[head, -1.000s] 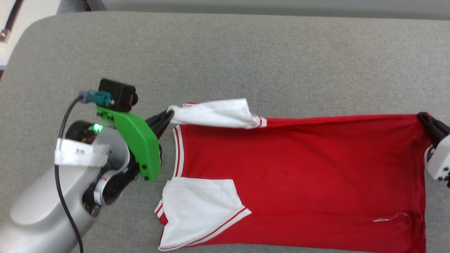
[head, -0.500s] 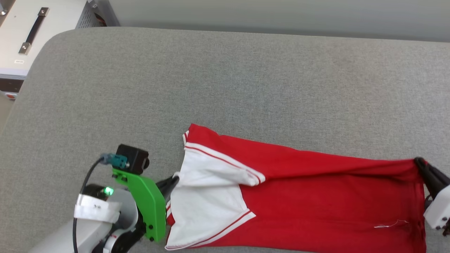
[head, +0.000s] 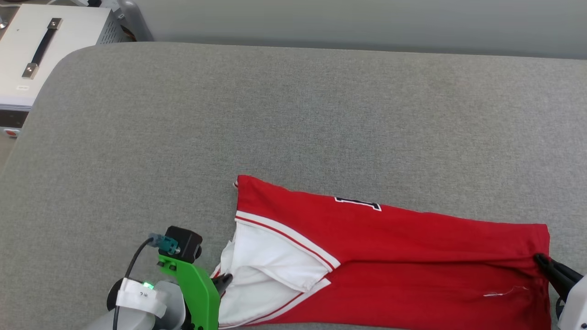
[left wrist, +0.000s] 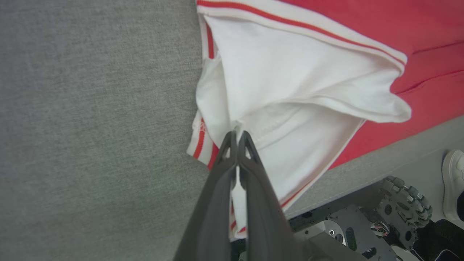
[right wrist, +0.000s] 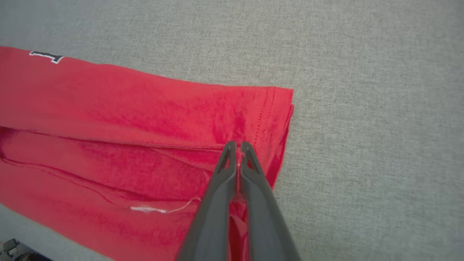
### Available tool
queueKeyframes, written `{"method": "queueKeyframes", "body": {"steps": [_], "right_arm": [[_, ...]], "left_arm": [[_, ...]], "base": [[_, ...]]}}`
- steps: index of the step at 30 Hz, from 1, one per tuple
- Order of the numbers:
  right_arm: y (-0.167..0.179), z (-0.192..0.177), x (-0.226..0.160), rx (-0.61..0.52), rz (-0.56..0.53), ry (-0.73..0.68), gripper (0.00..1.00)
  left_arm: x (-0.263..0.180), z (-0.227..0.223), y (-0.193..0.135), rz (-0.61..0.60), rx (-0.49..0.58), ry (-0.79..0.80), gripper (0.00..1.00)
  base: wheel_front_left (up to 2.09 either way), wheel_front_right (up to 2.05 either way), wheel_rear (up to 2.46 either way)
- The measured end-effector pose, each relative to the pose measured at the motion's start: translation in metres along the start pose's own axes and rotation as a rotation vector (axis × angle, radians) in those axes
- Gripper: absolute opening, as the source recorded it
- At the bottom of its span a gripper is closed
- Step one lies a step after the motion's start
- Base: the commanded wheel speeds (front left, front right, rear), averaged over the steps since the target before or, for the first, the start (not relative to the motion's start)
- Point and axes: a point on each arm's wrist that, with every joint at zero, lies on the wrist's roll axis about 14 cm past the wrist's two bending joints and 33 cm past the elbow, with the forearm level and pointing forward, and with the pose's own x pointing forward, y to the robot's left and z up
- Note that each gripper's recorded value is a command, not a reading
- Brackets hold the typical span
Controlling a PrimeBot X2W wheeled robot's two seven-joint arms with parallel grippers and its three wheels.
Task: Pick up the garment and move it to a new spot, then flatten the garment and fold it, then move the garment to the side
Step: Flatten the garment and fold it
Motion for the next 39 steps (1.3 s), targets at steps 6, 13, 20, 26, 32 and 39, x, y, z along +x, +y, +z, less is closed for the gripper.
{"method": "queueKeyframes", "body": {"steps": [6, 13, 20, 26, 32, 39], "right_arm": [[0.0, -0.014, -0.001, -0.035, 0.009, 0.068, 0.0], [0.002, -0.037, -0.001, -0.054, 0.019, 0.172, 0.4], [0.004, -0.039, -0.003, -0.039, 0.025, 0.19, 1.0], [0.005, -0.021, -0.011, 0.017, 0.023, 0.137, 1.0], [0.003, -0.002, -0.026, 0.073, 0.008, 0.086, 1.0], [-0.006, -0.004, -0.031, 0.179, -0.043, 0.101, 1.0]], "left_arm": [[0.007, -0.013, 0.001, -0.004, -0.003, 0.043, 0.0], [0.014, -0.028, -0.002, -0.005, -0.002, 0.091, 0.36], [0.017, -0.027, -0.007, -0.01, 0.001, 0.072, 1.0], [0.011, -0.007, -0.006, 0.005, 0.006, -0.029, 1.0], [-0.003, 0.04, -0.005, 0.038, -0.012, -0.248, 1.0], [-0.026, 0.093, -0.01, 0.041, 0.024, -0.548, 1.0]], "base": [[0.0, 0.0, 0.0], [0.0, 0.0, 0.0], [0.0, 0.0, 0.0], [0.0, 0.0, 0.0], [0.0, 0.0, 0.0], [0.0, 0.0, 0.0]]}}
